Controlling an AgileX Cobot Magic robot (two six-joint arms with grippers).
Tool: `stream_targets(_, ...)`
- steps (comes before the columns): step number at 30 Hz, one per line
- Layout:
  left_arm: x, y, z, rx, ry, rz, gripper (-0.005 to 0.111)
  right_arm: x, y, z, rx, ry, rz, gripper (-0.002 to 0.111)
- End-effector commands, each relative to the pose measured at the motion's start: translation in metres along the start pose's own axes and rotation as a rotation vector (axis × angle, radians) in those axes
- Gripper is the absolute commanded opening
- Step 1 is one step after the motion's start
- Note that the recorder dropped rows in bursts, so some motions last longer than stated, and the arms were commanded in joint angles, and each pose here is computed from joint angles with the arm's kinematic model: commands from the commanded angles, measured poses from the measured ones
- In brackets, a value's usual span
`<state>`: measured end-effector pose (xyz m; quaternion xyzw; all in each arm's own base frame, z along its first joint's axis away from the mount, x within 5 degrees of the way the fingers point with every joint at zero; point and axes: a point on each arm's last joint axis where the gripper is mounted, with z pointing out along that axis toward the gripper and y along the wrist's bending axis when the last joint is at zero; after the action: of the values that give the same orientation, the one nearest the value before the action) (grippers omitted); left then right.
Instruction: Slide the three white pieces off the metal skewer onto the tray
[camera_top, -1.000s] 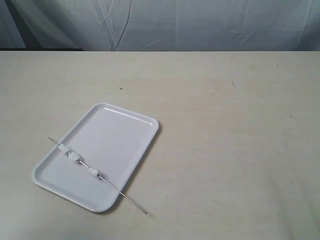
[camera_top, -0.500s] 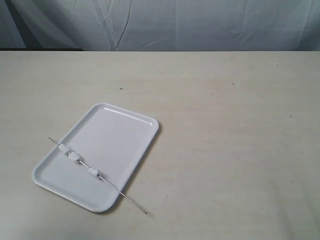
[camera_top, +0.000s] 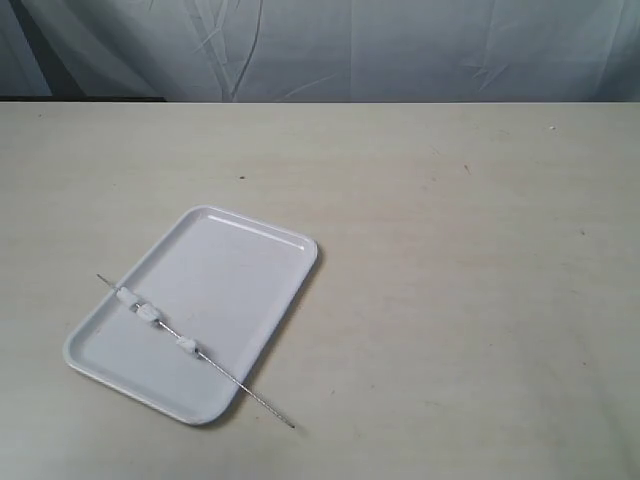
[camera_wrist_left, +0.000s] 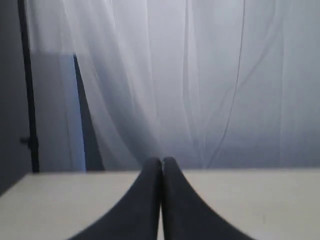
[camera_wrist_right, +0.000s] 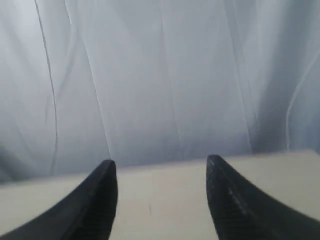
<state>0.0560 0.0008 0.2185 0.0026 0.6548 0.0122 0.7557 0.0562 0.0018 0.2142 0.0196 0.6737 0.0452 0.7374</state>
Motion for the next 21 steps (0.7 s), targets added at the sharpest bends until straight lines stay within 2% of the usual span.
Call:
stream_targets(1,-0.028,0.004,-0.005,-0.034,-0.322,-0.077,0.0,-0.034,-0.002,-0.007,0.004,-0.39,0.08,0.051)
stream_targets(4,-0.041,0.006,-0.01,-0.048,-0.471,-0.074,0.0,-0.047,-0.003,-0.014,0.006,-0.556,0.079,0.051)
stream_targets(6,-0.055,0.007,-0.019,-0.062,-0.654,-0.062,0.0,-0.059,-0.003,-0.023,0.009,-0.718,0.08,0.051)
stream_targets(8,-0.061,0.008,-0.024,-0.07,-0.742,-0.061,0.0,-0.063,-0.004,-0.027,0.01,-0.781,0.079,0.051)
stream_targets(11,-0.059,0.007,-0.023,-0.065,-0.718,-0.055,0.0,-0.065,-0.004,-0.028,0.011,-0.803,0.08,0.051)
stream_targets(14,-0.058,0.007,-0.021,-0.061,-0.692,-0.053,0.0,-0.06,-0.005,-0.023,0.017,-0.725,0.099,0.051)
stream_targets(15,-0.057,0.007,-0.021,-0.047,-0.679,-0.091,0.0,-0.059,-0.005,-0.023,0.019,-0.716,0.106,0.051)
stream_targets(18,-0.056,0.007,-0.02,0.031,-0.673,-0.319,0.0,-0.058,-0.005,-0.022,0.022,-0.709,0.113,0.051)
stream_targets(21,-0.055,0.006,-0.019,0.035,-0.653,-0.329,0.0,-0.058,-0.005,-0.022,0.02,-0.702,0.115,0.051)
